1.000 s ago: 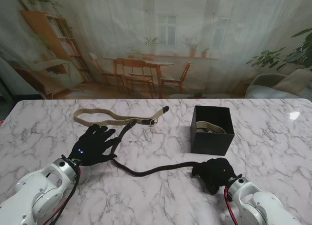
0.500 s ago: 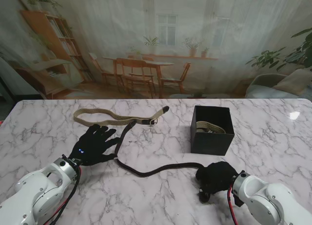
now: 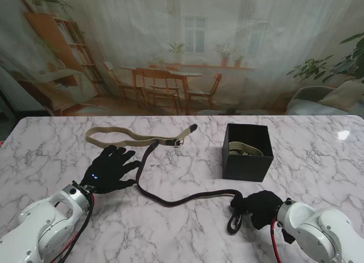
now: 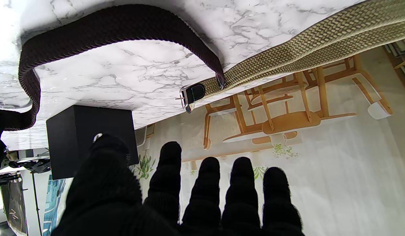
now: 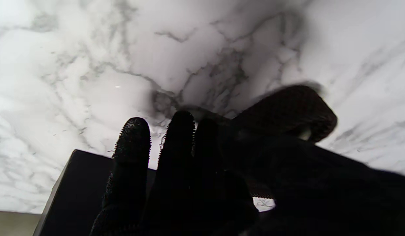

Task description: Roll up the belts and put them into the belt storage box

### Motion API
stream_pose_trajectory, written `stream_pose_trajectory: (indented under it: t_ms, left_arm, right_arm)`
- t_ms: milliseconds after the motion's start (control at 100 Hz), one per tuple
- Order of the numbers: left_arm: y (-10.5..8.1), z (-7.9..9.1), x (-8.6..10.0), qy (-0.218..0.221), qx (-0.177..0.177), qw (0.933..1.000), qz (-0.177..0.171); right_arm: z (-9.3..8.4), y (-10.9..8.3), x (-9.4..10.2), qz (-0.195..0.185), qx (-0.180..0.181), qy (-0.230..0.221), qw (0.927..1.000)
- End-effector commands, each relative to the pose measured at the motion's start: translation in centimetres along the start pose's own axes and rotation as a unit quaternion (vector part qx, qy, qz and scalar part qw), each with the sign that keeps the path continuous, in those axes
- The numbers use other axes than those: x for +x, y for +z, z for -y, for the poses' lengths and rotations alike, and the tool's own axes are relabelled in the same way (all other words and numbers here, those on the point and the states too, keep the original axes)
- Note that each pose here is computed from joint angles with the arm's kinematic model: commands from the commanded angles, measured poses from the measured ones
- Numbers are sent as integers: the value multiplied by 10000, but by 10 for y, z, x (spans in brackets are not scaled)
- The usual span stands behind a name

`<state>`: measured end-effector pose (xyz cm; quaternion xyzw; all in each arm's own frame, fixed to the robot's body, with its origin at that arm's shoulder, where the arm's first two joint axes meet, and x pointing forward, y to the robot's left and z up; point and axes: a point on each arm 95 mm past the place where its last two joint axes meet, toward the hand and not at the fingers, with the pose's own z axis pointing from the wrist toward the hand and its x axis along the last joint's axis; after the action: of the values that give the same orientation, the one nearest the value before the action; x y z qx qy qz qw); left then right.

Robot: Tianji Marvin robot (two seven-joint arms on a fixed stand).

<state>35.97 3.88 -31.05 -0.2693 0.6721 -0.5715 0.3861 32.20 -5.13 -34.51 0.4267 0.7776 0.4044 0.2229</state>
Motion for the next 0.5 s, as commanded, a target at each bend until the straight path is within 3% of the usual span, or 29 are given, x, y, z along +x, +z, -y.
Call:
stream_pose_trajectory:
  t_ms: [0,220,490]
  left_arm:
    - [0,-2,1,-11,-82,10000,-20]
    - [0,-2,1,-13,-73,10000,-16]
    - [0,-2,1,-18,-64,10000,-20]
  right_arm:
    - [7,2,0,51,-20,-150,9999]
    - [16,14,3,140,-538,-78,9984]
    - [21,17,6,227,-696,-2,9973]
